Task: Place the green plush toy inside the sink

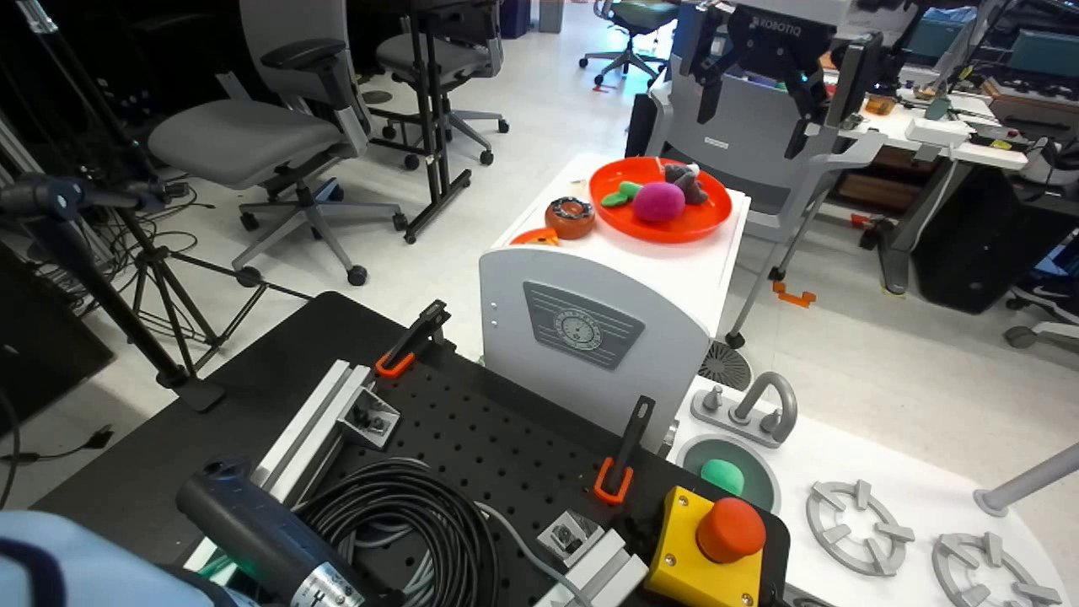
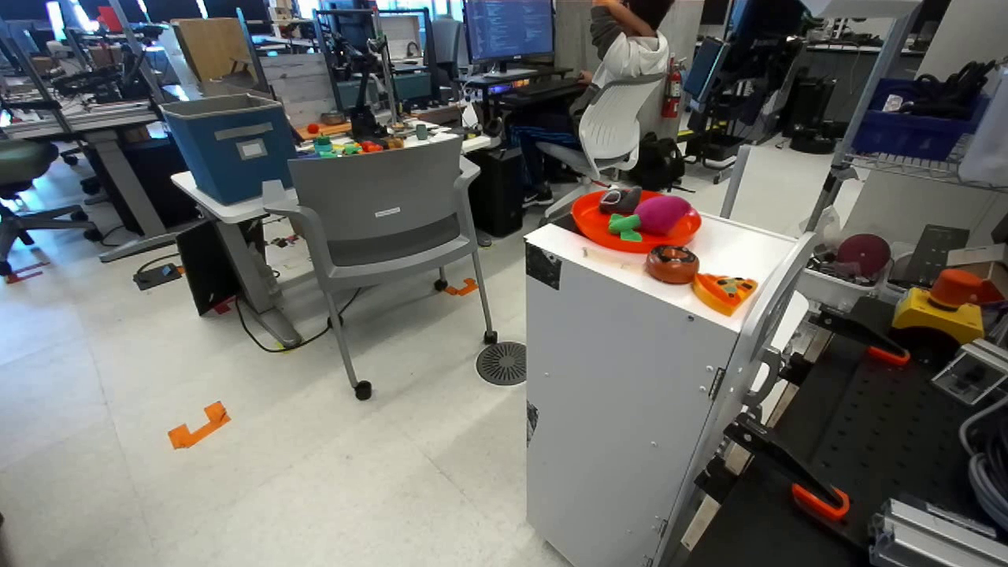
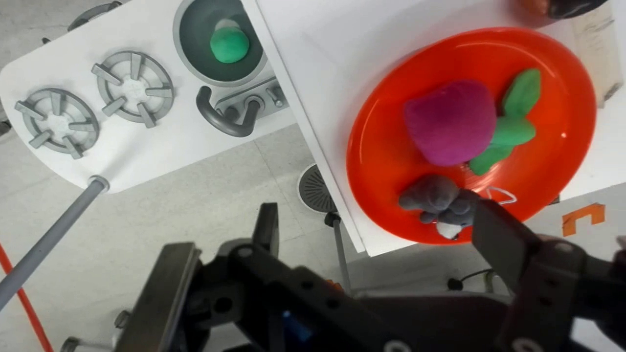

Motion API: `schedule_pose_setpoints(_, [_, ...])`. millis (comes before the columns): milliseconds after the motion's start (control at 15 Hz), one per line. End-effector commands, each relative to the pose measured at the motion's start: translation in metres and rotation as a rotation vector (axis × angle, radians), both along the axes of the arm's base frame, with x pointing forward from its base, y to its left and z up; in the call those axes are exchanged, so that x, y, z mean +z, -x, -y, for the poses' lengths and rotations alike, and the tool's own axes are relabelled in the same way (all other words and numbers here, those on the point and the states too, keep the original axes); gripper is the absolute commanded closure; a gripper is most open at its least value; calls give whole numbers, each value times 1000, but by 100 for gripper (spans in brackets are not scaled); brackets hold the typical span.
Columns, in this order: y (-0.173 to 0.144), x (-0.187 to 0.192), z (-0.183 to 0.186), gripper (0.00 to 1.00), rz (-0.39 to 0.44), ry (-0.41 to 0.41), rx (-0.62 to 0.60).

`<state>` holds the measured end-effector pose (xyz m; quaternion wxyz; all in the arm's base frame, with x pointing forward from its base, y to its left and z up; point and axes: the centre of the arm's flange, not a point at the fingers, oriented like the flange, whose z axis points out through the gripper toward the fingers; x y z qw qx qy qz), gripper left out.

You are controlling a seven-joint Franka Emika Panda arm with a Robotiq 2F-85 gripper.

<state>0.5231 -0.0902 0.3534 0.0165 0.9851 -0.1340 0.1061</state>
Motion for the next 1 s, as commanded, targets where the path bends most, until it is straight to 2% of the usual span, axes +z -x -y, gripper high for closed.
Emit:
schedule_pose_setpoints(0, [20,10,-4,0,30,-39,68])
schedule_pose_setpoints(67, [23,11,-6,0,26,-44,96])
schedule_pose_setpoints(133, [8,4,-4,0,8,-25,44])
schedule_pose_setpoints(933, [14,7,-7,0,10,-29,70])
